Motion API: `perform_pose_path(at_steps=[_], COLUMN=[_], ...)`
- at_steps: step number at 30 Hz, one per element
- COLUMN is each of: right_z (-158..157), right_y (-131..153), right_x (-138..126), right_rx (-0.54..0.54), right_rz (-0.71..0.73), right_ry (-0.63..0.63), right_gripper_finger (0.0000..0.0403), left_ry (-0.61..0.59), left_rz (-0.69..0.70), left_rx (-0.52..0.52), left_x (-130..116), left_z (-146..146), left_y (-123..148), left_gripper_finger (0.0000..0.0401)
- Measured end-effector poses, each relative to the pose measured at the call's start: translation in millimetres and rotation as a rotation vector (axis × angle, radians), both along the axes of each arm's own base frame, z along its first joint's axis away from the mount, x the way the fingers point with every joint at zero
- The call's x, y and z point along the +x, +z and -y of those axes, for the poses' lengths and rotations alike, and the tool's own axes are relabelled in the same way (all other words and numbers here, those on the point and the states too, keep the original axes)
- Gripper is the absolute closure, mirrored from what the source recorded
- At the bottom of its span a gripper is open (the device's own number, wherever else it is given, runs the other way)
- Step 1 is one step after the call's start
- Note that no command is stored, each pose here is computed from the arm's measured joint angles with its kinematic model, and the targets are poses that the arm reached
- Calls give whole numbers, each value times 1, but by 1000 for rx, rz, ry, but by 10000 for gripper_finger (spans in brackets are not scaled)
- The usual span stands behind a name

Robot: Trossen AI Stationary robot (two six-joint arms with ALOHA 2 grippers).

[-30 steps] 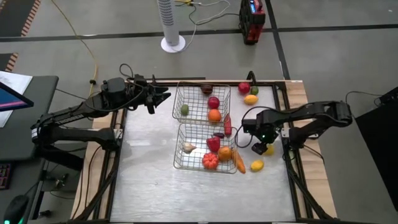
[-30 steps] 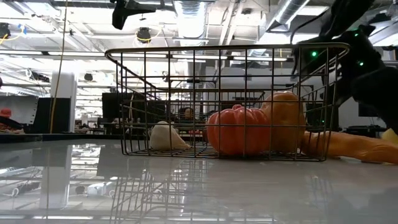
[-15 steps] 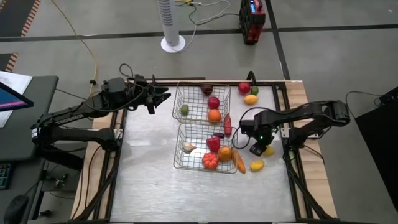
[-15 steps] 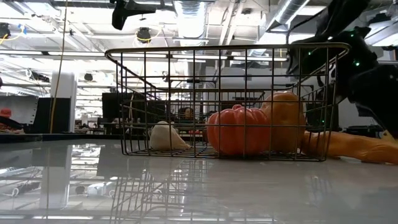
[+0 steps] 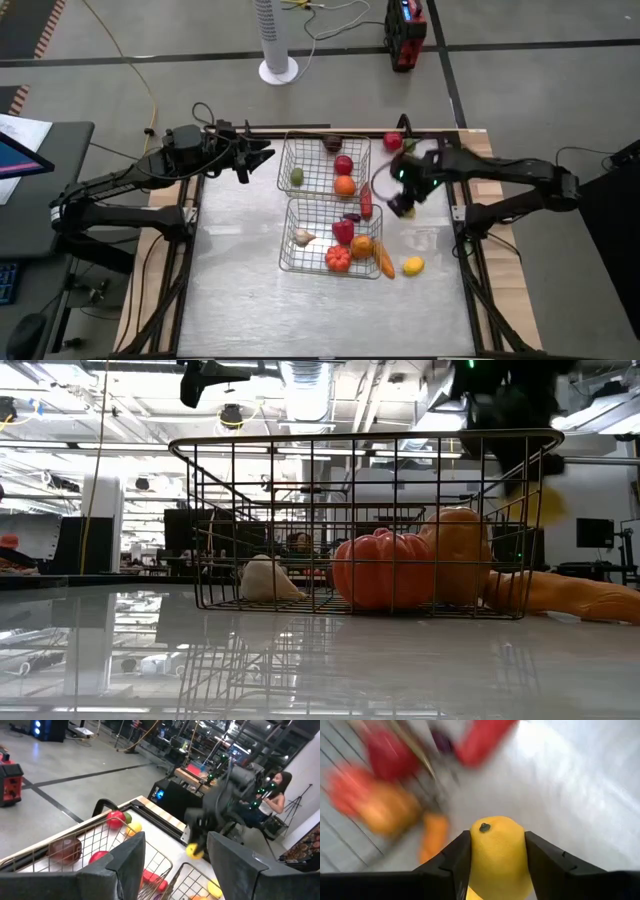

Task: Sort produce into baskets
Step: Put the top yellow lemon fruit into the top wire basket, then put the yellow lemon fruit into the top wire basket

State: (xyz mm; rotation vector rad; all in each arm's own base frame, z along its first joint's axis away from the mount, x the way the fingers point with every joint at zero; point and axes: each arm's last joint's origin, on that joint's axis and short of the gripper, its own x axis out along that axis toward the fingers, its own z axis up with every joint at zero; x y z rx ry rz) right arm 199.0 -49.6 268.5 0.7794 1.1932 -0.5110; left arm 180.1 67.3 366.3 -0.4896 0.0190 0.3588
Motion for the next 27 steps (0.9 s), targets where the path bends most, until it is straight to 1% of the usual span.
perform_pose_path(at_steps=[2,4,6,8,11,14,15,17,21,24,26,27], right_z=[8,16,22,28,35,41,43,47,53,55,52,45], right_y=[22,41,55,64,72,68,65,55,39,34,34,36], right_x=[3,9,16,27,47,66,72,80,88,86,78,72], right_rx=[-78,-186,-293,-381,-467,-514,-516,-474,-318,-202,-126,-108], right_rz=[97,188,286,402,567,630,632,626,619,603,543,508], right_ry=[-43,-91,-106,-93,-76,-47,-36,-2,74,95,111,147], right_gripper_finger=[218,216,208,197,181,170,167,157,128,102,89,85], left_ry=[0,0,0,1,1,2,2,1,0,-1,-1,-3], left_rz=[7,19,25,25,28,29,29,29,20,19,17,17], left_rx=[1,-1,0,0,-10,-22,-22,-22,-18,-14,-14,-14], left_x=[0,0,0,0,0,0,0,0,0,0,0,0], left_z=[0,0,0,0,0,0,0,0,0,0,0,0], left_y=[1,2,2,2,2,2,2,2,1,1,1,1], left_gripper_finger=[200,200,200,200,200,200,200,200,200,200,200,200])
